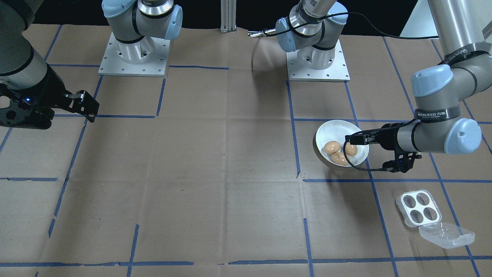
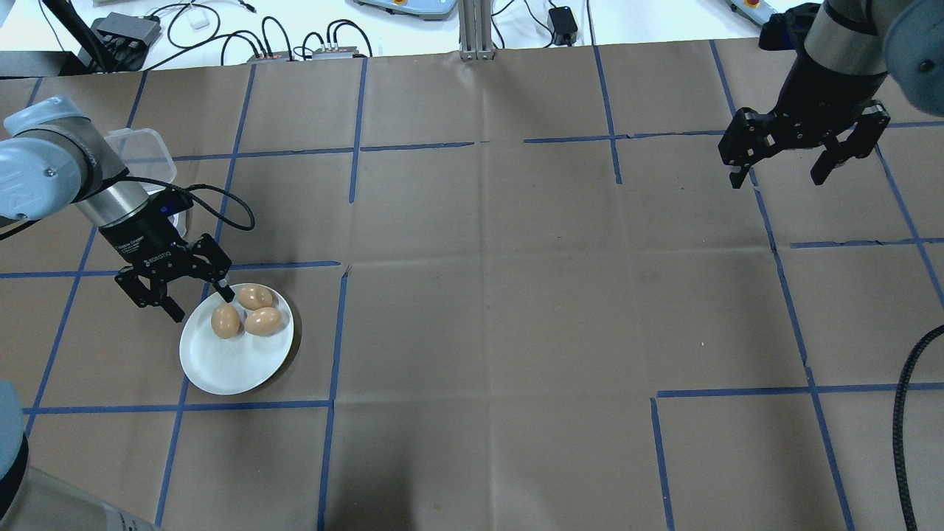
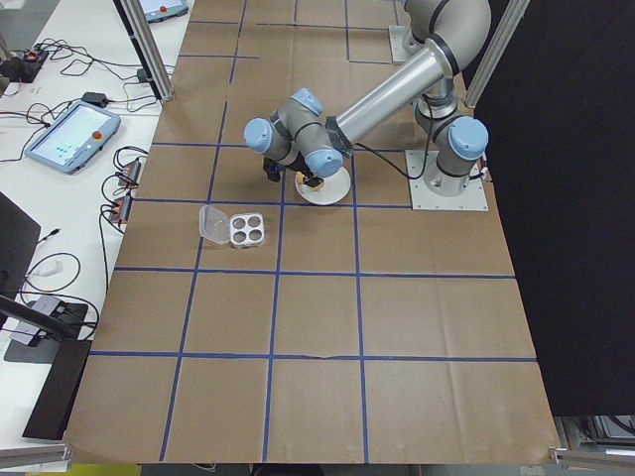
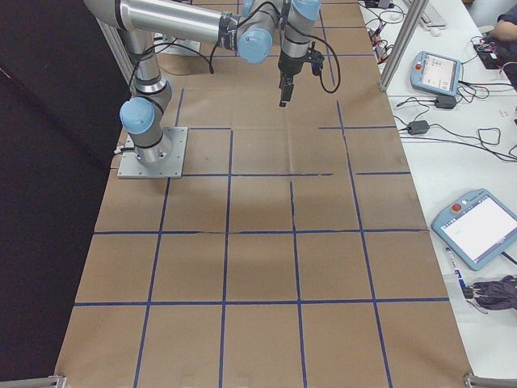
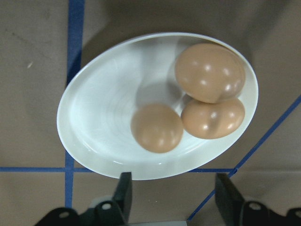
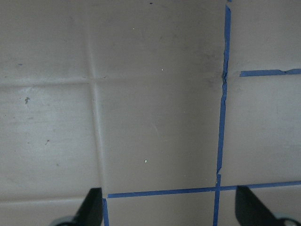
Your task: Place egg on plate
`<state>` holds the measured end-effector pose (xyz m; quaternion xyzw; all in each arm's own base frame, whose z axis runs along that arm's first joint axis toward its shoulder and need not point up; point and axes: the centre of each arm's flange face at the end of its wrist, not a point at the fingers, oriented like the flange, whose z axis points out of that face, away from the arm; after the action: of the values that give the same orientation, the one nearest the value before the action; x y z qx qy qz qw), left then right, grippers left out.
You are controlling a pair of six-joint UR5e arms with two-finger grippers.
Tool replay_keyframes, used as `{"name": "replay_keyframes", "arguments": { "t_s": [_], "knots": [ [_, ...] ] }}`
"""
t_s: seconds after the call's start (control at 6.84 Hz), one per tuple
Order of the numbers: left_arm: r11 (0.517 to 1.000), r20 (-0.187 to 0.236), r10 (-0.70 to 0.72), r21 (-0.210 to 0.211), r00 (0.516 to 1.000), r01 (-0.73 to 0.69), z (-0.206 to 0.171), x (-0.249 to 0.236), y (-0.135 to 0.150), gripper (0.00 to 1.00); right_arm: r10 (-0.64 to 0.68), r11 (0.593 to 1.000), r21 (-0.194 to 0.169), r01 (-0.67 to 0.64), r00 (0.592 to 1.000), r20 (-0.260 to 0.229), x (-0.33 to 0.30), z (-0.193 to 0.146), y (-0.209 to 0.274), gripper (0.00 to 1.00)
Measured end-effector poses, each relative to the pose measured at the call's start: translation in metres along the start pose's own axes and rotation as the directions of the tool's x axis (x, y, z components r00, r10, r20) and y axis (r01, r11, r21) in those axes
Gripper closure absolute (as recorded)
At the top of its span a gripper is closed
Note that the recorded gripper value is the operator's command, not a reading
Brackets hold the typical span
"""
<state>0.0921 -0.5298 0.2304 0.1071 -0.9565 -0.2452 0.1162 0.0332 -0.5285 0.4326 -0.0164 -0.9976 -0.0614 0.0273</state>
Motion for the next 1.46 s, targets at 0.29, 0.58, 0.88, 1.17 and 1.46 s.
{"name": "replay_keyframes", "arguments": {
  "t_s": [0.29, 0.58, 0.88, 1.17, 1.46],
  "knots": [
    [0.981, 0.055, 0.025, 0.189, 0.998, -0.035, -0.042, 0.013, 0.008, 0.01, 0.000, 1.000, 0.000, 0.000, 1.000, 0.000, 0.000, 0.000, 0.000, 0.00],
    [0.928, 0.149, 0.111, 0.338, 0.982, -0.157, -0.076, 0.081, 0.038, 0.01, 0.000, 1.000, 0.000, 0.000, 1.000, 0.000, 0.000, 0.000, 0.000, 0.00],
    [0.849, 0.238, 0.201, 0.442, 0.950, -0.290, -0.086, 0.182, 0.084, 0.01, 0.000, 1.000, 0.000, 0.000, 1.000, 0.000, 0.000, 0.000, 0.000, 0.00],
    [0.827, 0.265, 0.145, 0.496, 0.953, -0.264, -0.102, 0.225, 0.125, 0.00, 0.000, 1.000, 0.000, 0.000, 1.000, 0.000, 0.000, 0.000, 0.000, 0.00],
    [0.819, 0.278, 0.121, 0.514, 0.953, -0.254, -0.117, 0.231, 0.152, 0.00, 0.000, 1.000, 0.000, 0.000, 1.000, 0.000, 0.000, 0.000, 0.000, 0.00]
  ]
}}
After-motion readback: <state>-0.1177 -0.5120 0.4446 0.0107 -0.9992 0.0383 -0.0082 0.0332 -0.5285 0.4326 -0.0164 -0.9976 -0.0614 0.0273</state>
